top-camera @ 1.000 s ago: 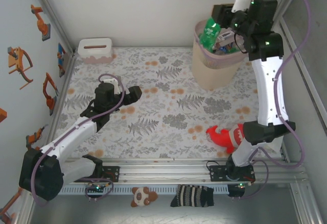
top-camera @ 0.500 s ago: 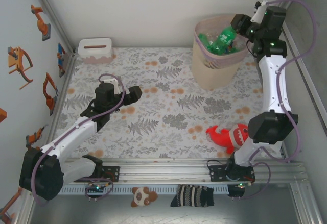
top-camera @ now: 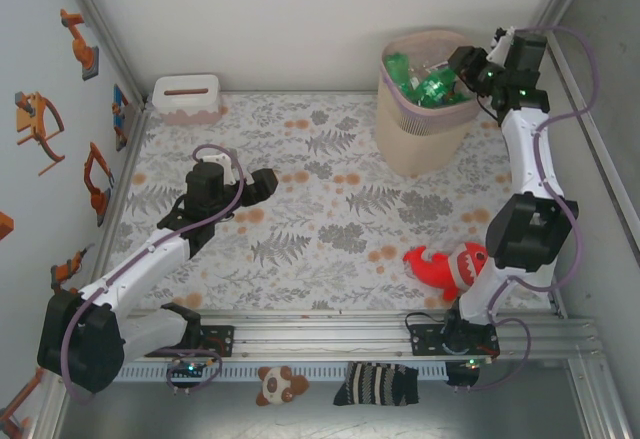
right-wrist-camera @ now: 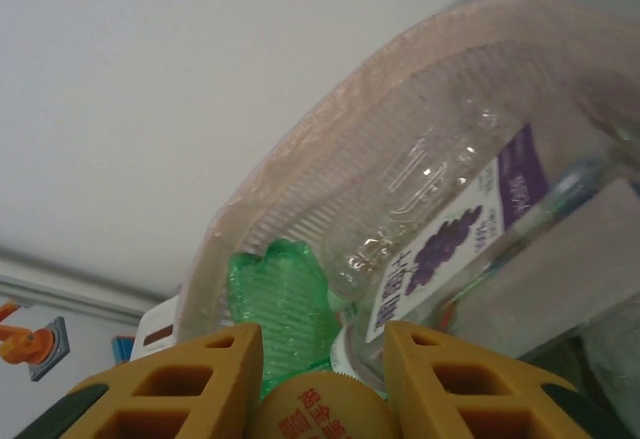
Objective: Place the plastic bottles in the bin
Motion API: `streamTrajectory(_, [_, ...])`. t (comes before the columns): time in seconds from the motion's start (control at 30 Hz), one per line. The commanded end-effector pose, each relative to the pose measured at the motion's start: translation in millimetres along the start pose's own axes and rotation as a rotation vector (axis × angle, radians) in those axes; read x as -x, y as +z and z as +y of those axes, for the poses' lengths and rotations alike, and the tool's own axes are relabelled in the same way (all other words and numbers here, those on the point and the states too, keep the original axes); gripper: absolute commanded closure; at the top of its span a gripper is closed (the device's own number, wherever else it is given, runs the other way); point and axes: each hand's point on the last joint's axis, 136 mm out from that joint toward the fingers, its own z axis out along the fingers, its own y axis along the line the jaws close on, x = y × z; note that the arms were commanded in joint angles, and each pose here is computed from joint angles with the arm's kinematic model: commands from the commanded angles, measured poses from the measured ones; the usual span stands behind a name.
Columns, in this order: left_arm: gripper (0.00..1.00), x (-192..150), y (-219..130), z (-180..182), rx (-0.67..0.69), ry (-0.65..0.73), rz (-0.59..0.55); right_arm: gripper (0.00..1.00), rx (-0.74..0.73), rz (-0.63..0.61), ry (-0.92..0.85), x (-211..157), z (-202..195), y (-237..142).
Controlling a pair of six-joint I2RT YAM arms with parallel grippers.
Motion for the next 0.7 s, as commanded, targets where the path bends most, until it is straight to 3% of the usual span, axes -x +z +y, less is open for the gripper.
streamTrajectory(0.0, [0.03,7.7,-3.4,-2.1,-0.005,-0.009,-0.026,0.57,-0.088,-0.025,0.016,7.2,-15.6,-11.9])
streamTrajectory(0.13, [0.03,7.7,-1.9,-2.7,-0.009,-0.011,-0.023,0.45,-0.237,-0.068,-0.055,19.2,-22.9,-35.1])
streamTrajectory(0.3, [0.03,8.2,-1.3,-4.2,-0.015,-0.011,-0.023,0.40,-0.329,-0.112,-0.115,31.4,-20.2,-58.6])
streamTrajectory(0.53, [0.03,9.3,-2.1,-3.5,-0.010,-0.003,-0.025,0.45,-0.168,-0.047,-0.148,23.3,13.6,-55.1])
streamTrajectory(0.67, [0.03,10.4,-3.9,1.9,0.027,0.038,-0.018,0.45,-0.215,-0.027,-0.189,12.8,8.3,-67.4])
